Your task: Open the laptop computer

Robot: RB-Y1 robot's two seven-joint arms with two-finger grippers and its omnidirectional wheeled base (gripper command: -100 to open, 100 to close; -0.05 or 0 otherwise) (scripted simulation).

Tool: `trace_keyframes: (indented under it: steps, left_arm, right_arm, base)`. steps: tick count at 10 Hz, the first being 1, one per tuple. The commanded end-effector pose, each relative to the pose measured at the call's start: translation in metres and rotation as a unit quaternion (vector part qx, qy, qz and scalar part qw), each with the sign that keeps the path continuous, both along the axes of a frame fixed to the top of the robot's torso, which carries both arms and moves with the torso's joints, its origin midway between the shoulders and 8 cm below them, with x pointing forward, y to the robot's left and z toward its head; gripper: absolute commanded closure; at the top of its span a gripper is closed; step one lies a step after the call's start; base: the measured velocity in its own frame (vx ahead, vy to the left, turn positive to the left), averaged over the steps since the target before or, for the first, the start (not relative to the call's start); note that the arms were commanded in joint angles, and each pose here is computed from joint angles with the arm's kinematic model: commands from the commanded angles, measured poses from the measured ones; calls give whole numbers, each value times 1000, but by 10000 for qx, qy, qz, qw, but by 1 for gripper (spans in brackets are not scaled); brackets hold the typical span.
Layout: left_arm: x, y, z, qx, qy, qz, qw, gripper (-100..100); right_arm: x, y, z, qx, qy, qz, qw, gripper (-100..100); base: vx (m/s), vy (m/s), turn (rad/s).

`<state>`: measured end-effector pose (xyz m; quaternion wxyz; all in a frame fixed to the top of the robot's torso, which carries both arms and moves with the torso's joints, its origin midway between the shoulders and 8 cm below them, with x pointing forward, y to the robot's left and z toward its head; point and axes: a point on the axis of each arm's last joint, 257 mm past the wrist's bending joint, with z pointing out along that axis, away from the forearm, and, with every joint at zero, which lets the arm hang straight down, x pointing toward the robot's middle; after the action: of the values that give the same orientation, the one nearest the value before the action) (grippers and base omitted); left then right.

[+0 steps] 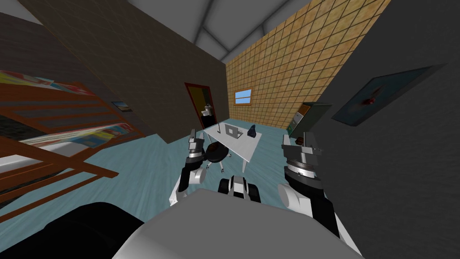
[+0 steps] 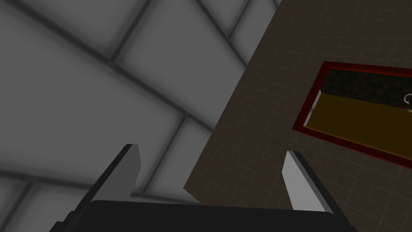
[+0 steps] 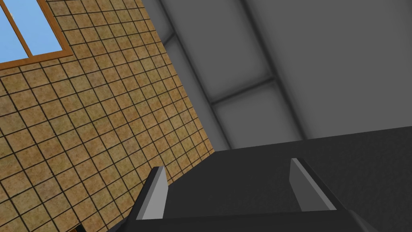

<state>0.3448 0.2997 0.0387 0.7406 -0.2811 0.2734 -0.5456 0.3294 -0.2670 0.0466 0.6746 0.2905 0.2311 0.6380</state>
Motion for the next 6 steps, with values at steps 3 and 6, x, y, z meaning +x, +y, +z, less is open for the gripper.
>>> trace_keyframes:
  steps: [3, 6]
  left_arm:
    - [29, 19, -44, -137, 614, -267, 9977, -100]
    - [50, 46, -83, -523, 1082, -336, 9922, -100]
  right_arm:
    - [0, 0, 0, 1, 0, 0, 10000, 0]
    - [0, 0, 0, 1, -1, 0, 10000, 0]
  base:
    - [-6, -193, -10]
    - [-22, -214, -17]
